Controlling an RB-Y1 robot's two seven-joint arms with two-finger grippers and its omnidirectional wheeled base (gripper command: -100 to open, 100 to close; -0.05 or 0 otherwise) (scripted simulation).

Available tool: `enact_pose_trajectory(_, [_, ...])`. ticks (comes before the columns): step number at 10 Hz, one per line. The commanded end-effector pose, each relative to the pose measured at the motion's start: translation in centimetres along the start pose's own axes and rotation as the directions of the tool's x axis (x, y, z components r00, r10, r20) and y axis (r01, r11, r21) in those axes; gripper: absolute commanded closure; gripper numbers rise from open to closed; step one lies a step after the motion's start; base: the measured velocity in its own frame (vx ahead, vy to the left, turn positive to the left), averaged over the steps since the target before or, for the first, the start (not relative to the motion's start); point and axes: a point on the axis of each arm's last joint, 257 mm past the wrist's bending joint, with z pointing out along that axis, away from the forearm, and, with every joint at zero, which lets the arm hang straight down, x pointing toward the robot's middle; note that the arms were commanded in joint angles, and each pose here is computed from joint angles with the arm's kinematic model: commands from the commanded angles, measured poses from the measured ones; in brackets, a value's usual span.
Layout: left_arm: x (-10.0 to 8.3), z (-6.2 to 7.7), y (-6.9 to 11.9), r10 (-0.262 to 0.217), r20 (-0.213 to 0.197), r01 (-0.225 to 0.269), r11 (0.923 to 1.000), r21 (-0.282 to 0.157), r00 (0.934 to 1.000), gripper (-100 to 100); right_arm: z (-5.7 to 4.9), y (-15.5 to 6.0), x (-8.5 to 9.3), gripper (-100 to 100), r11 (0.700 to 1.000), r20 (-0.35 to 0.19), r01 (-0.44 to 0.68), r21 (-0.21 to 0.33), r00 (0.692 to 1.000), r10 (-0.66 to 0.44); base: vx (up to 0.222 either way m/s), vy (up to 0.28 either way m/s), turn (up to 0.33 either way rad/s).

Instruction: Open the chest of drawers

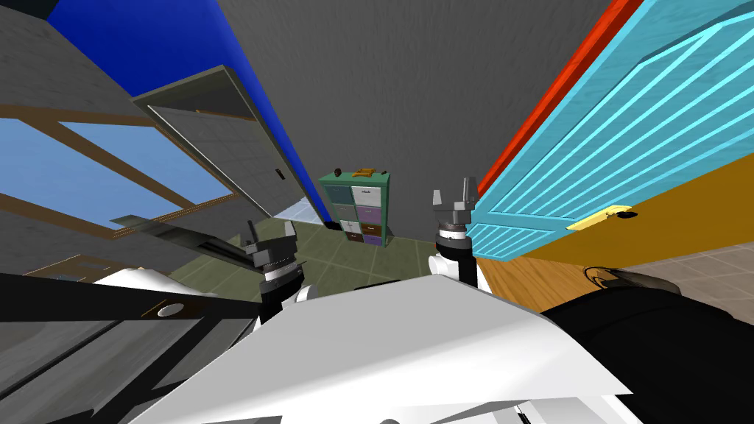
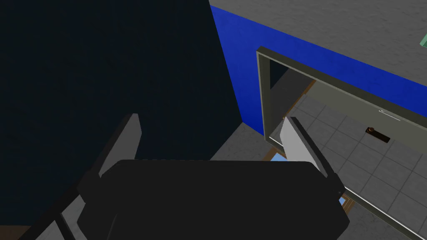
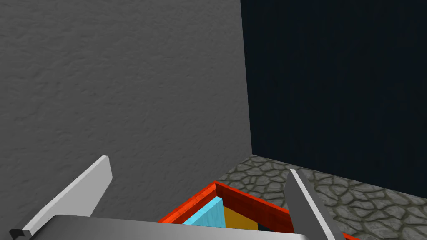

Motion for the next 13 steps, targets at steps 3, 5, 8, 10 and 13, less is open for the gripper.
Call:
enact_pose_trajectory(3, [0.0, 0.0, 0.0, 0.0, 0.0, 0.0, 1.0, 0.0, 1.0, 0, 0.0, 0.0, 0.0, 0, 1.0, 0.0, 0.0, 0.0, 1.0, 0.0, 0.0, 0.0, 0.0])
enact_pose_trajectory(5, [0.0, 0.0, 0.0, 0.0, 0.0, 0.0, 1.0, 0.0, 1.0, 0, 0.0, 0.0, 0.0, 0, 1.0, 0.0, 0.0, 0.0, 1.0, 0.0, 0.0, 0.0, 0.0])
enact_pose_trajectory(8, [0.0, 0.0, 0.0, 0.0, 0.0, 0.0, 1.0, 0.0, 1.0, 0, 0.0, 0.0, 0.0, 0, 1.0, 0.0, 0.0, 0.0, 1.0, 0.0, 0.0, 0.0, 0.0])
enact_pose_trajectory(10, [0.5, 0.0, 0.4, 0.01, -0.041, -0.011, 0.9999, -0.01, 0.9991, -100, 0.0, 0.0, 0.0, 0, 1.0, 0.0, 0.0, 0.0, 1.0, 0.0, 0.009, -0.004, -0.006])
enact_pose_trajectory(13, [1.3, -0.3, 2.0, 0.027, -0.118, -0.032, 0.9985, -0.043, 0.9926, -100, 0.0, 0.0, 0.0, 0, 1.0, 0.0, 0.0, 0.0, 1.0, 0.0, 0.049, -0.018, -0.027])
